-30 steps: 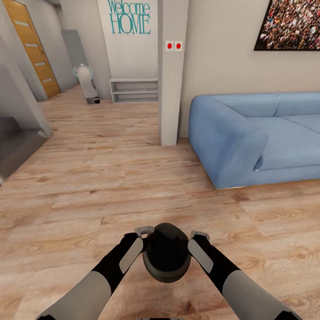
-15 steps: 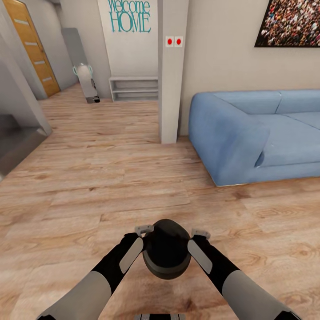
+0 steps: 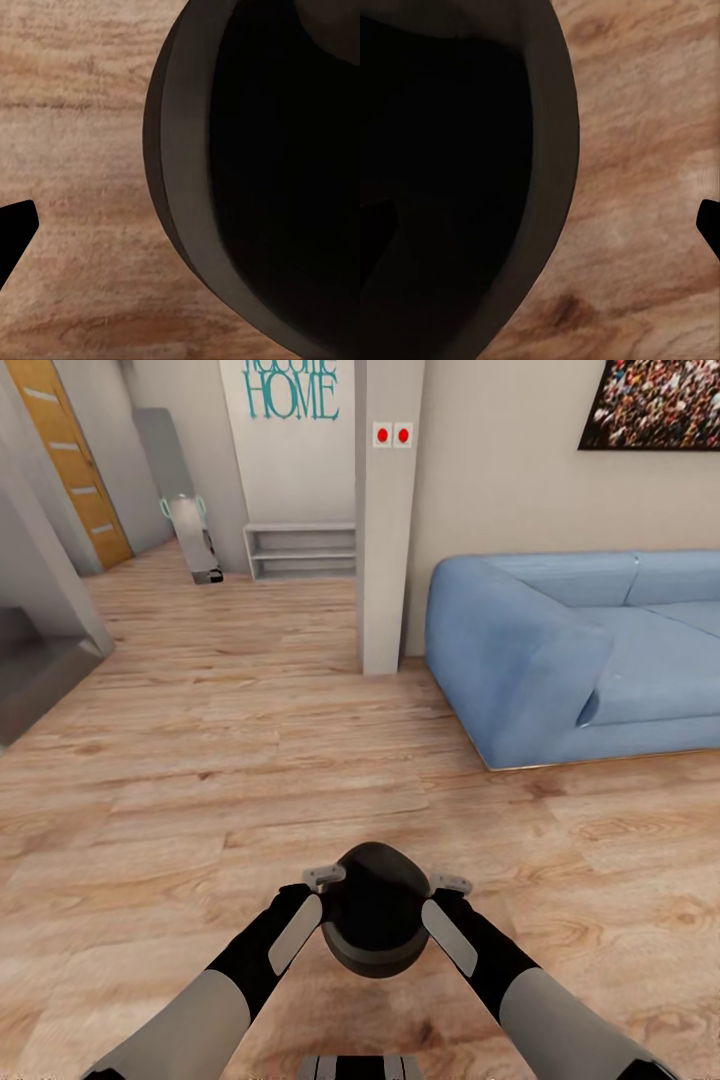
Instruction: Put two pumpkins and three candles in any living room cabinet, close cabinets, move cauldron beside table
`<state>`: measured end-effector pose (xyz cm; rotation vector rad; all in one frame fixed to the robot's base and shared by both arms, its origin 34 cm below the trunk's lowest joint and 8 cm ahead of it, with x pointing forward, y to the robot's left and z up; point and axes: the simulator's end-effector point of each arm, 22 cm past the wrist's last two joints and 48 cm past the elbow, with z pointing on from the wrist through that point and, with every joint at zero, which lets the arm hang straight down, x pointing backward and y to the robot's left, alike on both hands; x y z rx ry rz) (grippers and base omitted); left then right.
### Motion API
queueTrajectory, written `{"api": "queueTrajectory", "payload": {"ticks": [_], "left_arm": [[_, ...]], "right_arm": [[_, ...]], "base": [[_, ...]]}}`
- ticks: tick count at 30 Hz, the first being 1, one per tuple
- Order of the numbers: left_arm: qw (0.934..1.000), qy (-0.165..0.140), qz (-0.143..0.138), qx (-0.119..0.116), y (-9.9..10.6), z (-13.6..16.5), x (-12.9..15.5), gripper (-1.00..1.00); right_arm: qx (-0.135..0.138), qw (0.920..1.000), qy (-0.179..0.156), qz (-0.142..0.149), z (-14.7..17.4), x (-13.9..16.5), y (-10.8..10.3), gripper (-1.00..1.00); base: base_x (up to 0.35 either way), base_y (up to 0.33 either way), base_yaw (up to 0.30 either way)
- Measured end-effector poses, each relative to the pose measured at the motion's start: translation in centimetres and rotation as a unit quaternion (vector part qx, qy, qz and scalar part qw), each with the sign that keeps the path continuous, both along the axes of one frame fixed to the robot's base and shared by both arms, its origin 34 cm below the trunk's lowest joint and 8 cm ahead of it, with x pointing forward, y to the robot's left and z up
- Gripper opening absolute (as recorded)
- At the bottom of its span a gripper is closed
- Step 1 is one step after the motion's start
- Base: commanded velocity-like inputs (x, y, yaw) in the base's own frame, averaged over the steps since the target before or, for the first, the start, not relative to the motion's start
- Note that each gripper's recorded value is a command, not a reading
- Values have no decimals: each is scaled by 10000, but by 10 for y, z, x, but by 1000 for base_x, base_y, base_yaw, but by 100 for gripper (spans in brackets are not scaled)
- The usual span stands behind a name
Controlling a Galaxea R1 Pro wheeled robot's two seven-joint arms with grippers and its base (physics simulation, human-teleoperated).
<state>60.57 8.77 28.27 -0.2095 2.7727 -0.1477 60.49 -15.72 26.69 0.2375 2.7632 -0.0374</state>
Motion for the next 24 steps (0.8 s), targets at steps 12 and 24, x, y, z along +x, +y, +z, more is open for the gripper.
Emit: {"api": "queueTrajectory", "payload": {"ticks": [12,24], "left_arm": [[9997,247,0,1,0,-27,-12,100],[9989,470,-4,5,0,-51,-24,100]], "right_arm": [[-2,9997,245,4,-27,-13,0,100],[-9,9989,466,7,-51,-25,0,100]], "base": [[0,0,0],[0,0,0]]}}
